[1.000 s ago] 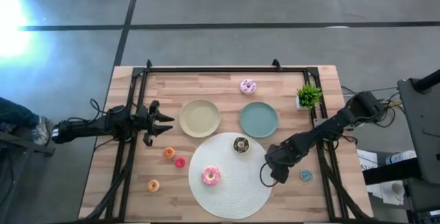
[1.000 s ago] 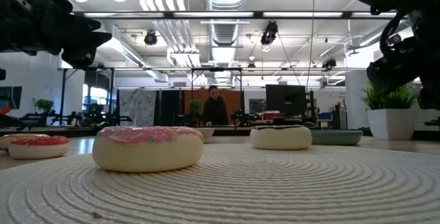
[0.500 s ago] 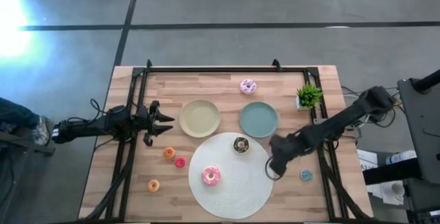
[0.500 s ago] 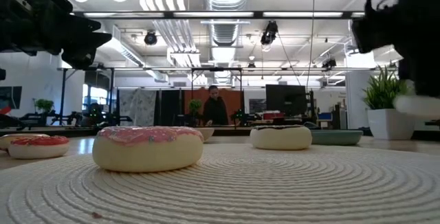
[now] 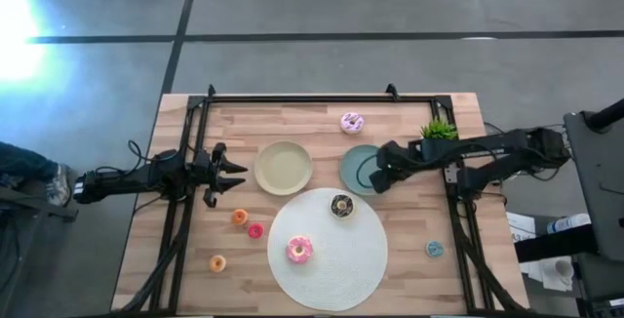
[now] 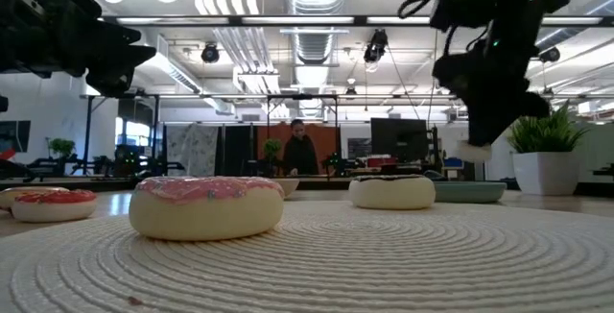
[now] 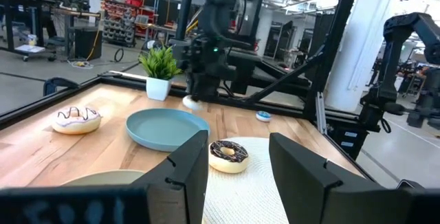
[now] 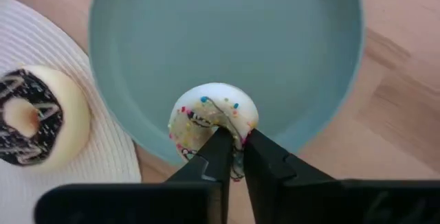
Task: Pick & Place donuts
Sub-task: Put the small yellow donut on the light blue plate
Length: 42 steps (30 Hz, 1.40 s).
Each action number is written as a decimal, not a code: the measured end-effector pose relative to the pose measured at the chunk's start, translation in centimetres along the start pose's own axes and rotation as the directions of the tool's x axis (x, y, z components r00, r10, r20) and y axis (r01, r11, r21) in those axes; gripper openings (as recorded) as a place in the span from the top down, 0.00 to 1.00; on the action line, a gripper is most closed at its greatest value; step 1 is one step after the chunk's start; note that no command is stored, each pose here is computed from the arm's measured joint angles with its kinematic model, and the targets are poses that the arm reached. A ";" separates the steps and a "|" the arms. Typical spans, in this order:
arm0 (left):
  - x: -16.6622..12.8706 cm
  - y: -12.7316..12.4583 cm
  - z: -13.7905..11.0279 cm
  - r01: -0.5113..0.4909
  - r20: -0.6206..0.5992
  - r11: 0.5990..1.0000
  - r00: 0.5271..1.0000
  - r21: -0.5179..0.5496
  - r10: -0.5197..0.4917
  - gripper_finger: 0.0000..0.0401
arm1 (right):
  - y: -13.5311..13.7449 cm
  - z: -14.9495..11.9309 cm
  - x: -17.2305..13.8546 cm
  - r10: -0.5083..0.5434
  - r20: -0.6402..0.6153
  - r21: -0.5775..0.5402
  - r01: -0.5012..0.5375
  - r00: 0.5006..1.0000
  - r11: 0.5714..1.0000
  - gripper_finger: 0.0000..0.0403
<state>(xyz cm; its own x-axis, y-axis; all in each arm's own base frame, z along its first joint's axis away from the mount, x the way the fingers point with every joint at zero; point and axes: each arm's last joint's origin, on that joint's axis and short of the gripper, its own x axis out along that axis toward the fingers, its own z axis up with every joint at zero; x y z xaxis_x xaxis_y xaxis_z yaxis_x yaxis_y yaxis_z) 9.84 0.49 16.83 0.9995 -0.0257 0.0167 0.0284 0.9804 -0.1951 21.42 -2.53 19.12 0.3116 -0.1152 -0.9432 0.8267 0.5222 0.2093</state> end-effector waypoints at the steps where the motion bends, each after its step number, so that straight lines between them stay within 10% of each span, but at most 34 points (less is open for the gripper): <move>1: 0.0 0.0 0.0 0.000 0.000 1.000 1.000 0.000 0.000 0.68 | 0.0 0.2 0.2 0.007 -0.011 -0.009 -0.007 1.000 1.000 0.90; 11: 0.0 0.0 0.0 0.000 -0.002 1.000 1.000 0.000 0.000 0.68 | 0.5 0.2 2.8 -0.038 -0.122 -0.118 0.024 0.992 0.993 0.62; 16: 0.0 0.0 0.0 -0.001 -0.002 1.000 1.000 0.000 0.001 0.68 | 1.4 0.0 1.6 -0.086 0.016 -0.186 0.087 0.996 0.979 0.55; 42: 0.0 0.0 0.0 -0.001 -0.001 1.000 1.000 0.002 0.001 0.68 | 3.2 -0.9 1.8 -0.121 0.073 -0.394 0.140 0.990 0.908 0.57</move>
<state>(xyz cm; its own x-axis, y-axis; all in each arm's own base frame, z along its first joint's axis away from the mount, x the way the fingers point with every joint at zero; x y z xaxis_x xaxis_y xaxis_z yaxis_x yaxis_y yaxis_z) 9.84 0.49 16.81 0.9996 -0.0246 0.0154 0.0272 0.9807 -0.1934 24.15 -0.29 17.84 0.2423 -0.2389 -0.9403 0.6101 0.7911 -0.0438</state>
